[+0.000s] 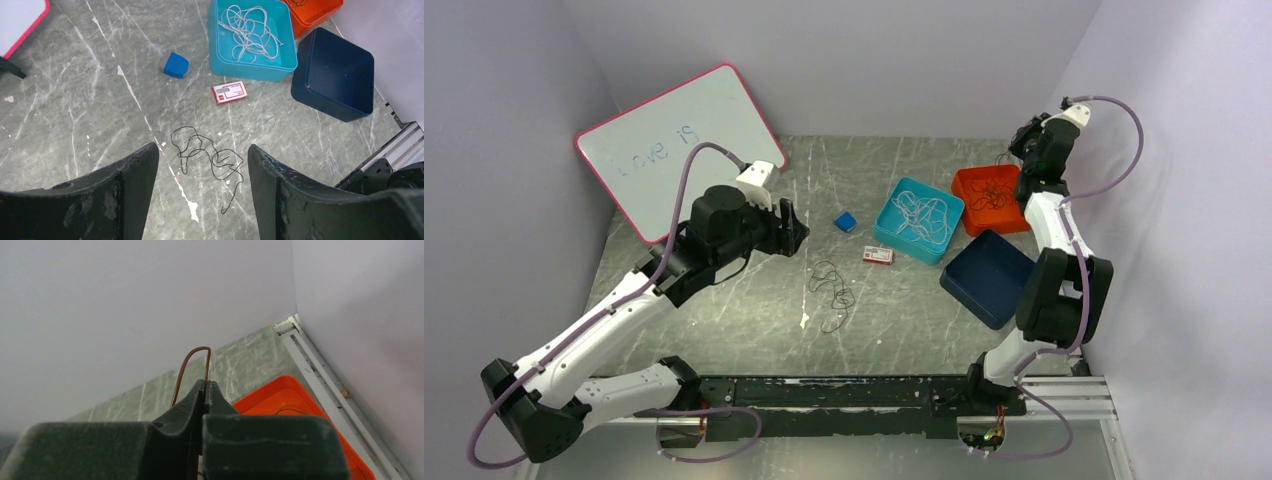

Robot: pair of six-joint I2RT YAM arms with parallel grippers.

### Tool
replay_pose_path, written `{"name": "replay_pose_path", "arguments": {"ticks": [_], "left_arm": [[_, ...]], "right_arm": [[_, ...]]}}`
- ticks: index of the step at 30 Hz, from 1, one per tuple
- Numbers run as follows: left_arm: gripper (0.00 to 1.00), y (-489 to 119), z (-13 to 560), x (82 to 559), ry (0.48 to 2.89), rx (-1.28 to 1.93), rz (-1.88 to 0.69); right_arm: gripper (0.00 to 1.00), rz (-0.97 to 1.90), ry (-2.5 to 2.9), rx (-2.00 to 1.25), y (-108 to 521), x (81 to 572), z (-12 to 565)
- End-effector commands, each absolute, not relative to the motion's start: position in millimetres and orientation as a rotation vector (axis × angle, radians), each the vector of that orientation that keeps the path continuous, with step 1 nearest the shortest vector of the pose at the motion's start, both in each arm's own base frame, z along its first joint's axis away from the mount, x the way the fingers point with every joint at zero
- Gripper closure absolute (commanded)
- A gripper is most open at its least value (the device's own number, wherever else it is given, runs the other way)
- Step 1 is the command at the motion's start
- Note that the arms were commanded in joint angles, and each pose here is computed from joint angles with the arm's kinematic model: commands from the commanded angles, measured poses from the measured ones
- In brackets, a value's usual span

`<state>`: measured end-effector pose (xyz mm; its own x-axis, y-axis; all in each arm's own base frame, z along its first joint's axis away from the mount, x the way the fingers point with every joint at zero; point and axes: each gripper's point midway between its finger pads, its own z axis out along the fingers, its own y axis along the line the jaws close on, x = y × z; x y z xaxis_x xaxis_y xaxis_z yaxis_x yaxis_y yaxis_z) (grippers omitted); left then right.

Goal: Untangle the cables

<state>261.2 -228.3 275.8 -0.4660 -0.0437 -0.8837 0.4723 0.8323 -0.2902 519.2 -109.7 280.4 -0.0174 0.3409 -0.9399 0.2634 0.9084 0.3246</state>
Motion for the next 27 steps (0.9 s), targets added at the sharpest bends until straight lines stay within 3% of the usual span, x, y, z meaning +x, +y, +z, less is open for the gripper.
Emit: {"name": "replay_pose_path", "arguments": {"ticks": [1,16,27], "left_arm": [[0.30,-230,278,262,1.964,0.348,-0.627],[0.29,-225,275,260,1.970,0.338,-0.615],[0.30,-225,273,259,1.974,0.329,-0.620]], "right_arm": [[1.00,0.084,1.585,0.446,-111,530,271],[0.99,0.101,1.886,0.479,-105,533,144],[0.93,-0.039,2.077,0.485,-120,523,85]]}}
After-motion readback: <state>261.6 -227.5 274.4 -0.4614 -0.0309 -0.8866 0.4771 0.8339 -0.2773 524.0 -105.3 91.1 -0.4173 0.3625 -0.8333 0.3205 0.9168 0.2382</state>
